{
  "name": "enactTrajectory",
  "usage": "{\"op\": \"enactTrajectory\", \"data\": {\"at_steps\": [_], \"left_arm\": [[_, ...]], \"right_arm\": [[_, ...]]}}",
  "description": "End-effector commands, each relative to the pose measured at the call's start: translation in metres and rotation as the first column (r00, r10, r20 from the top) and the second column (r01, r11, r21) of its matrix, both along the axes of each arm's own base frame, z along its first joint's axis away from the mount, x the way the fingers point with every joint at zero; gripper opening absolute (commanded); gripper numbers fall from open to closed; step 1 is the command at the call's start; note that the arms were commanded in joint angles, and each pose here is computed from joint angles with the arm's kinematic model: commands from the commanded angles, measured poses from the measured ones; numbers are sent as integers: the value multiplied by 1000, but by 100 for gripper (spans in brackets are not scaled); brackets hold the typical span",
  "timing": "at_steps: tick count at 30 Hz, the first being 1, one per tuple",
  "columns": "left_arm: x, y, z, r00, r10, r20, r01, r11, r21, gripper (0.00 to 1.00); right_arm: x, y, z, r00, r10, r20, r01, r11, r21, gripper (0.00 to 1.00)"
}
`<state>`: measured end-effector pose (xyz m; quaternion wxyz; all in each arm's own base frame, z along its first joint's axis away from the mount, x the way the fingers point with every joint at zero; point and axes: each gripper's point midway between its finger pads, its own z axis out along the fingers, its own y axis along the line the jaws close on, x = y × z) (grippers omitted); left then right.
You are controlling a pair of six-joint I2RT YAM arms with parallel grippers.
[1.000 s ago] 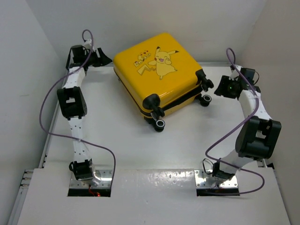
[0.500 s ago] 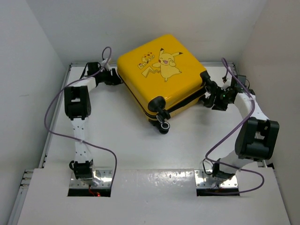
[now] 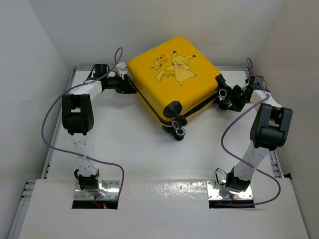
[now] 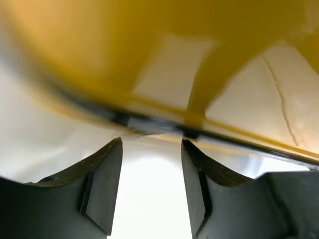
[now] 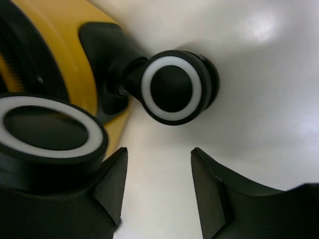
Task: Pack the luggage
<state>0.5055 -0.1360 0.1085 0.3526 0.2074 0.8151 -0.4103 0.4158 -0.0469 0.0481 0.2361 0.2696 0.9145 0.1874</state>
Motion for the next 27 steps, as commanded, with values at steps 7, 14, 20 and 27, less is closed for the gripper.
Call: {"op": "enactTrajectory", "data": {"at_steps": [7,14,20,27], "left_arm": [[140,103,93,913,301,277,-266,951,-156,56],[160,20,46,943,151,297,-76,965,-249,62],[131,-60,18,971,-8,240,92,936,-339,65],[34,-103,16,943,-296,150,331,864,-378,55]], "right_arm": [[-24,27,29,999,-41,32,38,995,94,38],[-81,30,17,999,11,-51,-11,1000,10,21],[-97,27,12,993,26,-119,-29,999,-21,0],[-73,15,-1,991,-74,-110,71,997,-34,0]]}}
